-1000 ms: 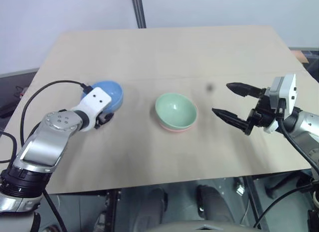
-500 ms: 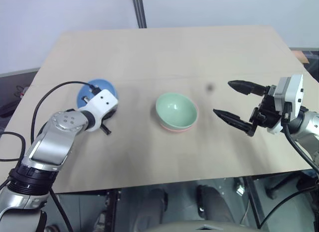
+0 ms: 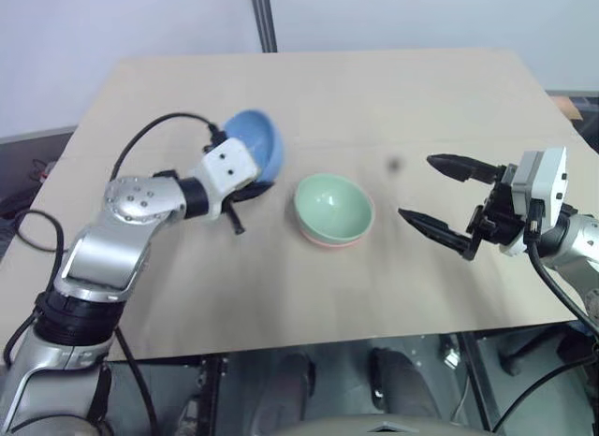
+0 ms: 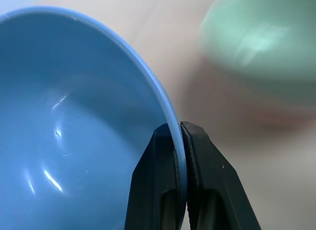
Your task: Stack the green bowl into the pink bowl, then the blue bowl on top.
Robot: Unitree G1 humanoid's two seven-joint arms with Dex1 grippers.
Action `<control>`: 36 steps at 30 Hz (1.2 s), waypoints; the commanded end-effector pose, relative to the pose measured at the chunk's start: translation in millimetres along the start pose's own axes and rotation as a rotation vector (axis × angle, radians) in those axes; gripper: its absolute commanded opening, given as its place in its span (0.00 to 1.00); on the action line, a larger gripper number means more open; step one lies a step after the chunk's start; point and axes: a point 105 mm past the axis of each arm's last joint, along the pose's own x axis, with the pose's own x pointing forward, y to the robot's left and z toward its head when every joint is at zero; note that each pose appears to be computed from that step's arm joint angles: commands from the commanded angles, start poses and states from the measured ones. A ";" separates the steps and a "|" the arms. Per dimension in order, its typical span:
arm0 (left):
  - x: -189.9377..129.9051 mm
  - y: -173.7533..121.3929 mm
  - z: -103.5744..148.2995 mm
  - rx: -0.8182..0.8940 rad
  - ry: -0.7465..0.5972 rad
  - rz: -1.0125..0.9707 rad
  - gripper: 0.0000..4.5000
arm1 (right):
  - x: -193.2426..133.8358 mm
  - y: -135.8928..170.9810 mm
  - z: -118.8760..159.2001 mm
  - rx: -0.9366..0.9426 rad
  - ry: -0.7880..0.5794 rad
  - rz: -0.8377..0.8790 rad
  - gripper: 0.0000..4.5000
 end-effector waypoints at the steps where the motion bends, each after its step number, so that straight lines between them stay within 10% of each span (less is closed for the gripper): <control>1: -1.0 -12.5 28.9 0.086 -0.116 -0.134 0.01 | -6.6 1.3 11.6 -0.059 -0.018 -0.034 1.00; 10: 6.3 -33.4 42.3 0.179 -0.210 -0.425 0.01 | -23.1 3.9 1.7 -0.064 0.037 -0.139 1.00; 22: 10.6 -28.8 47.9 0.138 -0.284 -0.499 0.99 | -26.8 4.6 -8.2 -0.020 0.067 -0.204 1.00; 28: -23.6 13.1 38.4 -0.201 -0.390 -0.128 0.99 | -20.9 0.8 -24.0 0.039 0.081 -0.222 1.00; 36: -65.4 -6.2 -7.7 -0.429 -0.321 -0.012 0.99 | -38.0 -5.2 -69.5 0.110 0.173 -0.128 1.00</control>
